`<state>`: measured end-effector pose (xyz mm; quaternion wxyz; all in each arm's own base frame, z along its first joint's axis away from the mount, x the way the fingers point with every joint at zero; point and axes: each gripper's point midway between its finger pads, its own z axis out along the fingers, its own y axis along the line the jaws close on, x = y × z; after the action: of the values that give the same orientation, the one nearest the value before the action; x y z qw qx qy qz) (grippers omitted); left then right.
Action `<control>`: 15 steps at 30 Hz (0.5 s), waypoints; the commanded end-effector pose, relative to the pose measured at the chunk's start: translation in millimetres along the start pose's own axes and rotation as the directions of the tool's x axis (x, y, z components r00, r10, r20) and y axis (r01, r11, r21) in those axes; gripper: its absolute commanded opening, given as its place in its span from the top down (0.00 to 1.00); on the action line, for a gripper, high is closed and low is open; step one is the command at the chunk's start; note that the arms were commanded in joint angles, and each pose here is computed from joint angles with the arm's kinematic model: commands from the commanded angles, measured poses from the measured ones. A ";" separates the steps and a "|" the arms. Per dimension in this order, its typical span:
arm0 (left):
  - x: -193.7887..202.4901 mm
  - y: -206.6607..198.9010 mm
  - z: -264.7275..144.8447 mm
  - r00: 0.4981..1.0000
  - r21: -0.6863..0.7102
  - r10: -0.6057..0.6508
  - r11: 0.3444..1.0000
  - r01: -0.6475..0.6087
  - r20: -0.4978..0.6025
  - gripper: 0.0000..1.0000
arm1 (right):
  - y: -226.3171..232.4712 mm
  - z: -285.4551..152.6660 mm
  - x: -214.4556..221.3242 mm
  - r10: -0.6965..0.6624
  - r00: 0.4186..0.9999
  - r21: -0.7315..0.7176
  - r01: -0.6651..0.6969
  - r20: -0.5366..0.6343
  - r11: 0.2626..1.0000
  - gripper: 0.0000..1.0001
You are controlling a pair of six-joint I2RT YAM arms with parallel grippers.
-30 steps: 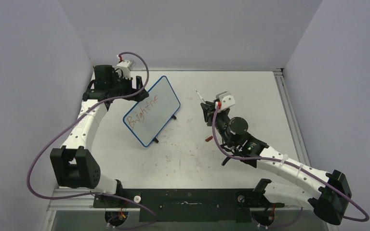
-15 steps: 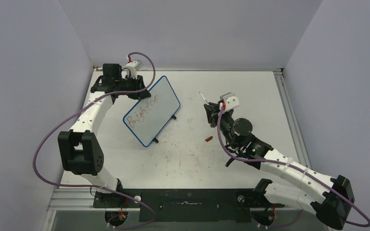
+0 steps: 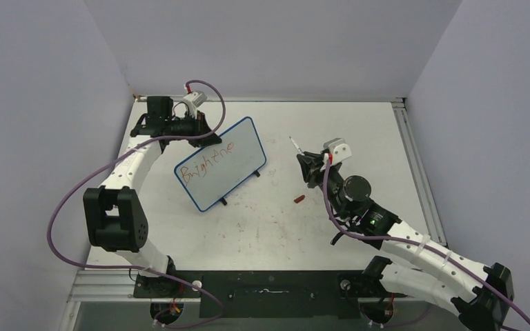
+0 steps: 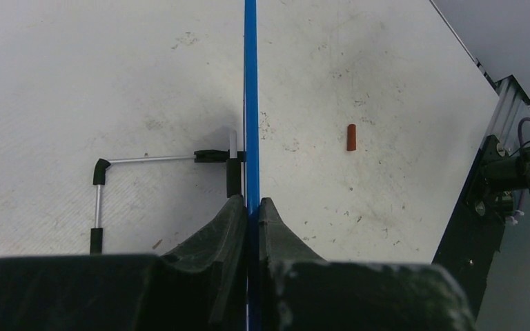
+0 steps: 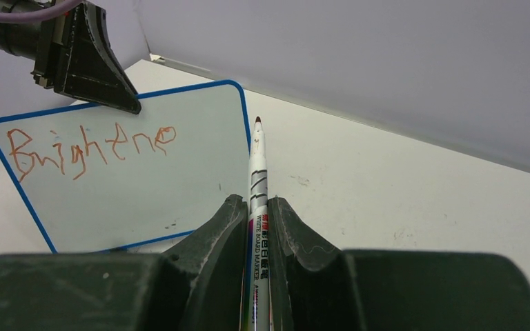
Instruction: Write a sentence on the whiteboard
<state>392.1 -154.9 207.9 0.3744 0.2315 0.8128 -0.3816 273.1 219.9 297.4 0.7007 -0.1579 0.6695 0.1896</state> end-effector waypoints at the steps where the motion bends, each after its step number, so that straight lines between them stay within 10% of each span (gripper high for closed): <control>1: 25.3 -31.5 3.0 0.998 0.143 -0.030 0.989 0.037 -0.050 1.00 | 6.8 -7.7 -2.5 0.032 0.999 -0.052 -0.031 0.021 0.998 0.95; 15: 35.4 -76.0 34.4 0.997 0.327 -0.041 0.943 0.061 -0.067 1.00 | 12.2 -23.4 16.3 0.072 0.996 -0.095 -0.076 -0.045 0.993 0.95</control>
<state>370.6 -199.7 216.1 0.3831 0.2953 0.7539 -0.4446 252.5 223.3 267.6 0.6637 -0.1813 0.6893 0.2270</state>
